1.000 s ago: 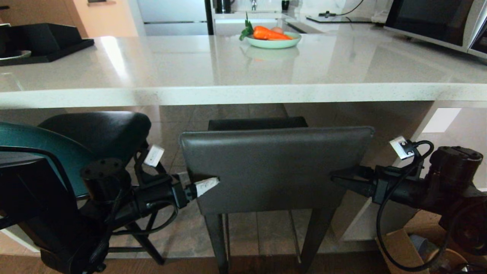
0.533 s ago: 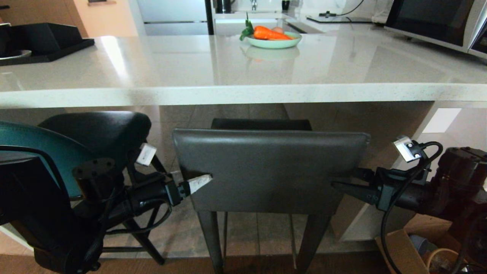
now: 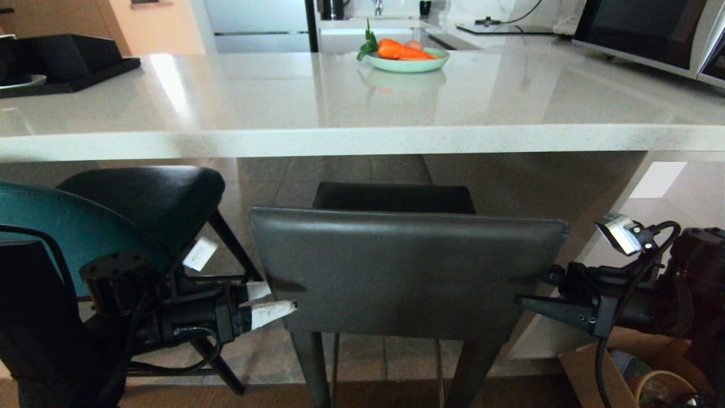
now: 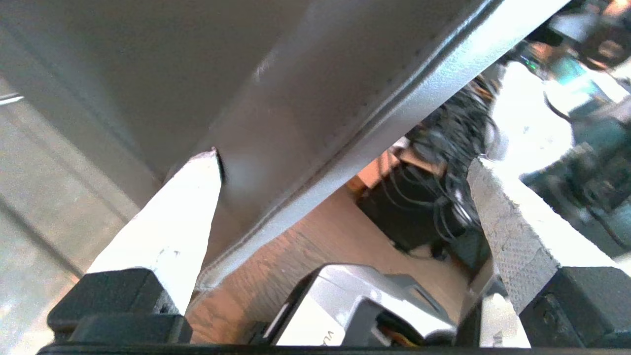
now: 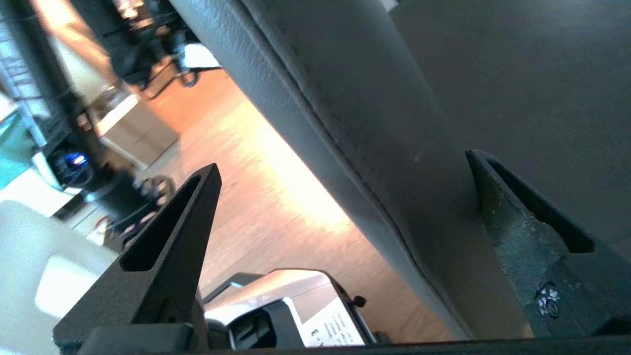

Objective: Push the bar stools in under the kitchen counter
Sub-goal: Pull the gray chair out from under the dining table

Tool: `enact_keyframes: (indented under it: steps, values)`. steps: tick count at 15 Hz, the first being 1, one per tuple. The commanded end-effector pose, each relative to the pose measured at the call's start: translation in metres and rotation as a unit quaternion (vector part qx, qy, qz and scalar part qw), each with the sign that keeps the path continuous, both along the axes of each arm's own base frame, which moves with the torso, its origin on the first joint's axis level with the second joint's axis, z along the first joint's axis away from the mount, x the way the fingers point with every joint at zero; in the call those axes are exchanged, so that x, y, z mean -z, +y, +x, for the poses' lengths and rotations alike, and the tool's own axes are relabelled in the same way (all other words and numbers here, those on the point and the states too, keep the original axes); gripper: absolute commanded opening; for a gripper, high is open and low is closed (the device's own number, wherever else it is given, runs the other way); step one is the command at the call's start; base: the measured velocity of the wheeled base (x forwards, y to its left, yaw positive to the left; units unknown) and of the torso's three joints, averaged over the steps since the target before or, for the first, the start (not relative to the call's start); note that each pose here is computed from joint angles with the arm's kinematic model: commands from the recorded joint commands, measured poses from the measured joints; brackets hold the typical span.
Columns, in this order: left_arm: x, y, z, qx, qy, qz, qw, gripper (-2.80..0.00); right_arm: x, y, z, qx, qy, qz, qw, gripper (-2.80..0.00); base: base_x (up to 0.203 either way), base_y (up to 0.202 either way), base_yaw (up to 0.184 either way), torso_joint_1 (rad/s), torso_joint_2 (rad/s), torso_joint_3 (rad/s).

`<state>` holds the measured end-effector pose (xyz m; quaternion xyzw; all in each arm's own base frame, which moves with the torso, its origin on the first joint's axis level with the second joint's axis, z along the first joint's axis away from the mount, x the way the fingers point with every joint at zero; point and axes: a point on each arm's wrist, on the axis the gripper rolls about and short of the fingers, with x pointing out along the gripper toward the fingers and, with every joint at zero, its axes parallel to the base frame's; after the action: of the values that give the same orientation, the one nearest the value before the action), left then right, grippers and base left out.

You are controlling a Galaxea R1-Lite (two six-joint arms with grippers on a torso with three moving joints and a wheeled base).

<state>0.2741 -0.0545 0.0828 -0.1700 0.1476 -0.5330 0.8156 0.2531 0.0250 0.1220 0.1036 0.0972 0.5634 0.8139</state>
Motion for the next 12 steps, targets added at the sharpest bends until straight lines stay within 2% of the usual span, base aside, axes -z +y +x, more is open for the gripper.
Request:
enact_keyframes:
  steps: [1,3,6,10,12]
  values:
    - [-0.003,0.006,0.011,0.002,-0.018,-0.004,0.9998,0.00,0.000,0.000,0.006,-0.015,-0.004,0.002,1.000,0.00,0.000,0.000,0.000,0.000,0.00,0.000]
    - [-0.012,0.016,0.027,0.041,-0.052,-0.010,0.9977,0.00,0.004,0.006,0.011,-0.036,0.001,0.003,0.999,0.00,0.000,0.000,0.000,0.000,0.00,0.000]
    - [-0.001,0.016,0.038,0.053,-0.058,-0.005,0.9969,0.00,0.020,0.014,0.016,-0.049,0.027,0.002,0.998,0.00,0.000,0.000,0.000,0.000,0.00,0.000]
    - [-0.007,0.005,0.056,0.070,-0.094,-0.005,0.9930,0.00,0.037,0.017,0.047,-0.023,0.009,-0.002,1.000,0.00,0.000,0.000,0.000,0.000,0.00,0.000]
    - [-0.011,0.003,0.057,0.081,-0.114,-0.002,0.9902,0.00,0.049,0.018,0.054,-0.027,-0.022,-0.004,0.999,0.00,0.000,0.000,0.000,0.000,0.00,0.000]
